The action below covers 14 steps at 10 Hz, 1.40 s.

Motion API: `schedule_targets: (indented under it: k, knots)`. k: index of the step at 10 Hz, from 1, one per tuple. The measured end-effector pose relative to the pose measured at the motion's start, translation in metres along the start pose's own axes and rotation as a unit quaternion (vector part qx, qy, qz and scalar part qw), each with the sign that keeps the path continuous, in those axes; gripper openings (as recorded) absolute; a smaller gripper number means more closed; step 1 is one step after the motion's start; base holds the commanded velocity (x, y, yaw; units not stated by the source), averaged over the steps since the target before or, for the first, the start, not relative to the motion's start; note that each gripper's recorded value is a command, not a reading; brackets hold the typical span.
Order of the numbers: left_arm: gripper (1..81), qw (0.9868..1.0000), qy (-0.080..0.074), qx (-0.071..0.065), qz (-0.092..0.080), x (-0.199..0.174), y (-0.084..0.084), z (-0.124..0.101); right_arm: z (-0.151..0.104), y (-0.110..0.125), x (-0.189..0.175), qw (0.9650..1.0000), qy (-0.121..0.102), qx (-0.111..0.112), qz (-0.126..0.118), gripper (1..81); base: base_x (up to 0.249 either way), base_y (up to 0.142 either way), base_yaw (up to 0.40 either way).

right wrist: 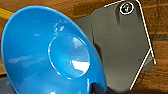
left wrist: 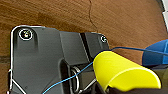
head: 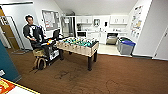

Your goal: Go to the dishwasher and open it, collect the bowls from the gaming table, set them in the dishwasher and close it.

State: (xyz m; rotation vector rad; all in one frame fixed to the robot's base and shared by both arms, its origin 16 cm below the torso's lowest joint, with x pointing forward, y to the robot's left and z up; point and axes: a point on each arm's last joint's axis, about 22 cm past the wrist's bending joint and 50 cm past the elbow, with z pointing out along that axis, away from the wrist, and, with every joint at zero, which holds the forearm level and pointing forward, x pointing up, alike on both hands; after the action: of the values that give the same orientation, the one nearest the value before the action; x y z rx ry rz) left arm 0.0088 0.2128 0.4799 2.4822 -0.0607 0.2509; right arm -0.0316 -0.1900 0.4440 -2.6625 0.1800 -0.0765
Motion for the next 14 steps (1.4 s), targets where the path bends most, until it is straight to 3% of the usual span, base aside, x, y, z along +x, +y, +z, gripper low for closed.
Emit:
schedule_targets:
  k: [2, 4, 14]
  knots:
    - [1.0, 1.0000, 0.007, -0.001, 0.004, 0.014, -0.001, 0.002, 0.001, -0.001, 0.009, 1.0000, 0.005, 0.001, -0.003, 1.0, 0.144, 0.000, 0.000]
    - [1.0, 1.0000, 0.001, 0.000, 0.000, 0.003, 0.000, 0.001, 0.001, -0.001, 0.003, 1.0000, 0.001, 0.001, 0.000, 1.0, 0.155, 0.000, 0.000]
    - [1.0, 1.0000, 0.003, -0.002, 0.001, 0.007, 0.002, 0.003, 0.001, -0.002, 0.007, 1.0000, 0.003, 0.001, -0.002, 1.0, 0.158, -0.080, 0.000]
